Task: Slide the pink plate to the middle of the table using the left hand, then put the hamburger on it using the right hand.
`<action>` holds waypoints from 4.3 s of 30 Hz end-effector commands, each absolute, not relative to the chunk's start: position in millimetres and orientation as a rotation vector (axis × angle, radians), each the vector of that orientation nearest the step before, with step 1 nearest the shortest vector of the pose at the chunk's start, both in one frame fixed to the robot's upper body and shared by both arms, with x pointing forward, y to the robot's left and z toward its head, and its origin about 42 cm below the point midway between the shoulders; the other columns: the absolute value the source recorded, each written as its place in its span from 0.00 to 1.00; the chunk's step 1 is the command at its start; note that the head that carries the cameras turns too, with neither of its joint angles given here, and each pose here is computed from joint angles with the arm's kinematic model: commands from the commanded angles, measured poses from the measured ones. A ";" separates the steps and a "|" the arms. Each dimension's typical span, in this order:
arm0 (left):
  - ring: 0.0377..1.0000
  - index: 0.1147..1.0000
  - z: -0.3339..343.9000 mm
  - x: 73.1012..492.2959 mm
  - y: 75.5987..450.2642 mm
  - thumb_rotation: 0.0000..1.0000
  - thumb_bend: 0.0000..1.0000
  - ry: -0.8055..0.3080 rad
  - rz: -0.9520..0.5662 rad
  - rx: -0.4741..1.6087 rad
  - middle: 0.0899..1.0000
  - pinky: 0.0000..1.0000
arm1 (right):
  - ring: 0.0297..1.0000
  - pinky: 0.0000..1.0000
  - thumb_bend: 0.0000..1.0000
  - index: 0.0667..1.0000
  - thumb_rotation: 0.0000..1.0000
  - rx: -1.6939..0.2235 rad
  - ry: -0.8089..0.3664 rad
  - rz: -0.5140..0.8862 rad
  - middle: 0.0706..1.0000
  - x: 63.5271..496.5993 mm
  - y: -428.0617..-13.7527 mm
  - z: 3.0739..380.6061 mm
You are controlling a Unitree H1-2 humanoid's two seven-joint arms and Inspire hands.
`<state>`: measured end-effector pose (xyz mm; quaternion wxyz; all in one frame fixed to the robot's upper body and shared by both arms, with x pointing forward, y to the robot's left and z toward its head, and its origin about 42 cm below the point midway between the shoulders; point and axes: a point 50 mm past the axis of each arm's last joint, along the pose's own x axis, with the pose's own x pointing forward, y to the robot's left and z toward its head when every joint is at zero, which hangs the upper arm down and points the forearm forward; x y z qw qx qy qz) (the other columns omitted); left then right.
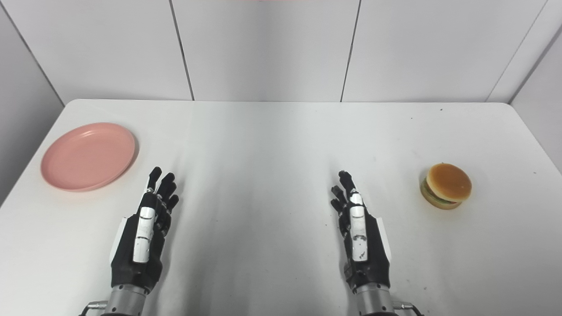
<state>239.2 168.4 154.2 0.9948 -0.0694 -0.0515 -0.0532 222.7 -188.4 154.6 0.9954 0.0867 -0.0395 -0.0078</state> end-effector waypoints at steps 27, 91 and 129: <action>1.00 1.00 120.9 237.8 143.7 0.92 0.69 -0.141 -0.142 -0.102 0.99 1.00 | 1.00 1.00 0.69 0.97 1.00 0.175 -0.001 -0.033 1.00 192.5 -217.8 99.6; 0.85 0.84 316.9 419.4 410.0 0.89 0.87 -0.429 0.302 0.012 0.84 0.79 | 1.00 1.00 0.66 0.98 1.00 0.153 0.006 -0.026 1.00 196.8 -205.5 90.9; 0.81 0.79 192.6 435.4 473.4 0.79 0.87 -0.121 0.417 -0.101 0.80 0.73 | 1.00 1.00 0.66 1.00 1.00 0.152 0.023 -0.005 1.00 190.5 -206.3 102.3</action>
